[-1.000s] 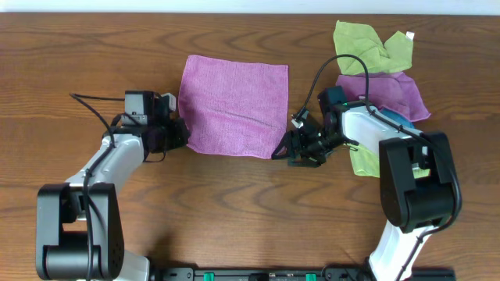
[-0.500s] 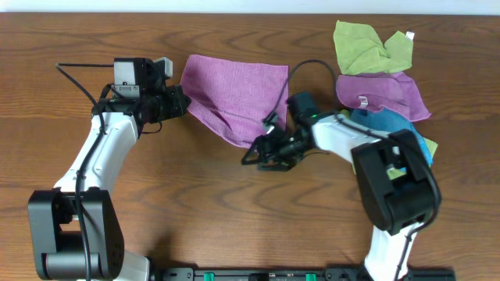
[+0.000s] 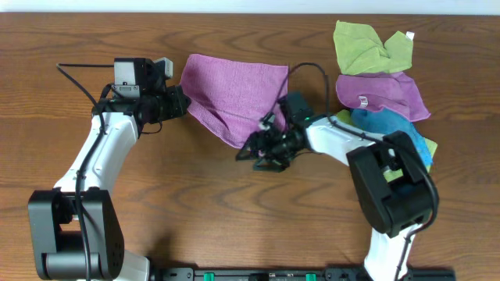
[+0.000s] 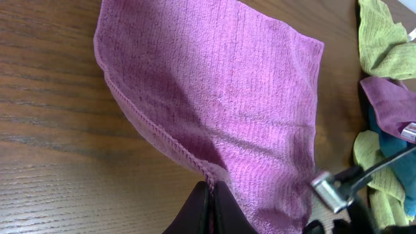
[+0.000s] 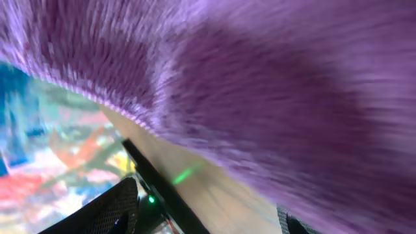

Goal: Fold the cloth

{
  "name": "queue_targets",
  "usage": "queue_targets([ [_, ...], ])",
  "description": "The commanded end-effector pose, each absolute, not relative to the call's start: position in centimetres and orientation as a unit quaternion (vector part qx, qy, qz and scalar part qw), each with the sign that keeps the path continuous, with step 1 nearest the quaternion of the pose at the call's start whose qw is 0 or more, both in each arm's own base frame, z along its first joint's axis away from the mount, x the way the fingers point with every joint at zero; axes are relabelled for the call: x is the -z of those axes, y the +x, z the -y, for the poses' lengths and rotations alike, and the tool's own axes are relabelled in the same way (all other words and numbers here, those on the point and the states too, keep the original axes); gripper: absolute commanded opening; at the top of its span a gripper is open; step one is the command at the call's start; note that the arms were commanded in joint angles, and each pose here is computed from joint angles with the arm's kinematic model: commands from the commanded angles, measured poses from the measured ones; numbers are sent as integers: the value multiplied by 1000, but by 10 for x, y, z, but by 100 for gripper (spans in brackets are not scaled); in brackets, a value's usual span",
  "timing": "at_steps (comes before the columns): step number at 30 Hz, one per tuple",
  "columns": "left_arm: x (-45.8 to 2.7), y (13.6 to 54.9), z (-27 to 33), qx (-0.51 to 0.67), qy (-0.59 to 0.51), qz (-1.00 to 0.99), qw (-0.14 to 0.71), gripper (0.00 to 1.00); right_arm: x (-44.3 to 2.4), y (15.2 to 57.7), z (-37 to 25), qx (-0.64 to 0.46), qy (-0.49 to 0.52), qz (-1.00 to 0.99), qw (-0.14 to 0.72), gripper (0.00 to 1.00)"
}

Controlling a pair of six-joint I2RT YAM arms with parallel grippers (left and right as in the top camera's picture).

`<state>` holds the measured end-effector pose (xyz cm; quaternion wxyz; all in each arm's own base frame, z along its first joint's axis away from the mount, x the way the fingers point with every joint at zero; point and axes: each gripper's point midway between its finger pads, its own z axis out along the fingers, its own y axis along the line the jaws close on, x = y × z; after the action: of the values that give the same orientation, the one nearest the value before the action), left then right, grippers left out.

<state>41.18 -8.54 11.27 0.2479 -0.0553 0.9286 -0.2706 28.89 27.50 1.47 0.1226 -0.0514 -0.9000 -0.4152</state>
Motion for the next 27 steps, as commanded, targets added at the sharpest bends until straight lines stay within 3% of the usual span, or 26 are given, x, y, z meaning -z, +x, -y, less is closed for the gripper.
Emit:
queue_targets([
  [1,-117,415,87,274,-53,-927,251,6,42,306,-219,276,-126,950,77,70],
  [15,-117,415,86,272,-53,-927,251,6,56,329,-180,201,-218,954,35,69],
  [27,-115,416,83,261,-58,-930,252,6,56,336,-145,203,-252,945,44,64],
])
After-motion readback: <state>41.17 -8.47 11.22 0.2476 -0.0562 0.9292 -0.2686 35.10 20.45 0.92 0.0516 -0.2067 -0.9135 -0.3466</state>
